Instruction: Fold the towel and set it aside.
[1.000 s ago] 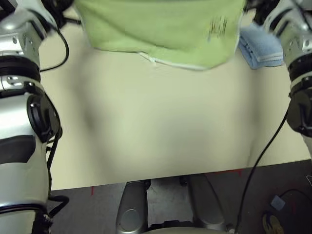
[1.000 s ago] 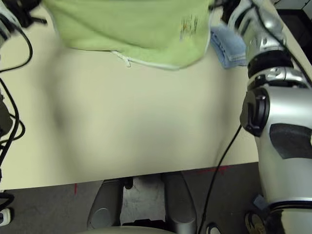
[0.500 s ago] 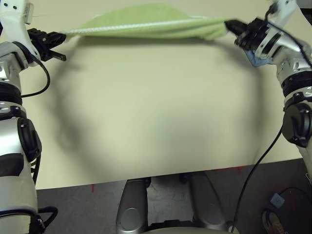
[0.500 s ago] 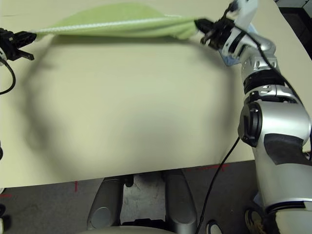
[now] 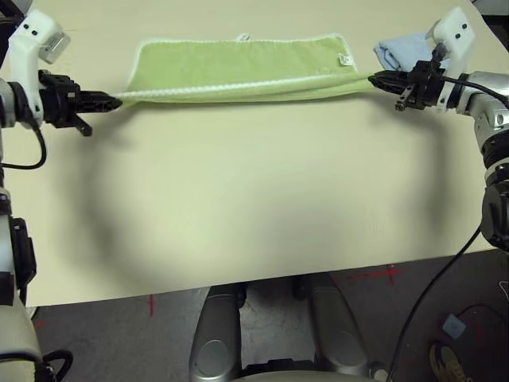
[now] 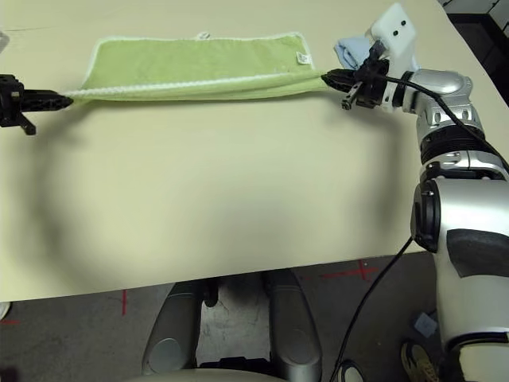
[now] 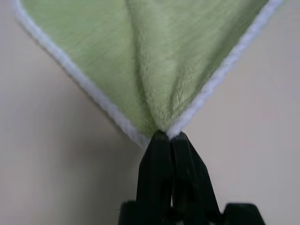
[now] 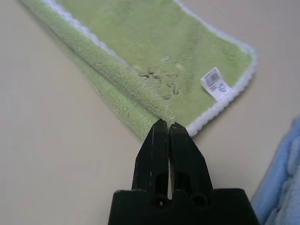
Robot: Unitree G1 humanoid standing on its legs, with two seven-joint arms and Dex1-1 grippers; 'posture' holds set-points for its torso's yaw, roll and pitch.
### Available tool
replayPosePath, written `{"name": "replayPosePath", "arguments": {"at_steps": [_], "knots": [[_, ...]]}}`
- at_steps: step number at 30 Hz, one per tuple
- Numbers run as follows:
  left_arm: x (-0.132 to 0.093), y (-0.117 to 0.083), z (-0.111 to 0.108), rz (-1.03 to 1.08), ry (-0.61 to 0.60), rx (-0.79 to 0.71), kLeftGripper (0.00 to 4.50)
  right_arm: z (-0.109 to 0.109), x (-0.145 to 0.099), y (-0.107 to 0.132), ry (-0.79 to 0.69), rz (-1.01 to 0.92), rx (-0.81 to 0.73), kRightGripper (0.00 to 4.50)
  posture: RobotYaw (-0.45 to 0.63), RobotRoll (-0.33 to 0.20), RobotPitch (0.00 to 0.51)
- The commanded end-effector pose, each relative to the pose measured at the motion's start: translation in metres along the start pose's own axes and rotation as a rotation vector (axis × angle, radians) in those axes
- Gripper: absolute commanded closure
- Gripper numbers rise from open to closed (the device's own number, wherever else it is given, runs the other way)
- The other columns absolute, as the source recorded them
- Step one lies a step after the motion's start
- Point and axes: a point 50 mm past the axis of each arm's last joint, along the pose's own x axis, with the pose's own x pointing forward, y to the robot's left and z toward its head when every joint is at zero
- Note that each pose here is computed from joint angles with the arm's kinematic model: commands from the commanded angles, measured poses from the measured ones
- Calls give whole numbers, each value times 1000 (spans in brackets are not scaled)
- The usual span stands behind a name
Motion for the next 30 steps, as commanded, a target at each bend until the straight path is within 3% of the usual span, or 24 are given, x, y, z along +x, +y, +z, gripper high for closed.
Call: {"name": "replayPosePath", "arguments": {"at_steps": [1, 12, 17, 24, 30], "knots": [[-5, -10, -3, -121, 108, 10, 4446, -6, -8, 4, 40, 84, -17, 4500, -6, 0, 344], [0, -49, -3, -306, 215, -140, 4446, -9, -8, 5, 105, 90, -114, 4500, 3, 0, 338], [-4, -47, -7, -273, 255, -121, 4446, -7, -22, 7, 73, 226, -50, 4500, 7, 0, 339], [-18, -35, -13, -193, 353, -38, 4446, -19, -44, 13, 267, 353, -286, 4500, -8, 0, 342], [-27, -35, -17, -195, 403, -11, 4446, -28, -48, 17, 334, 390, -352, 4500, 1, 0, 342]]}}
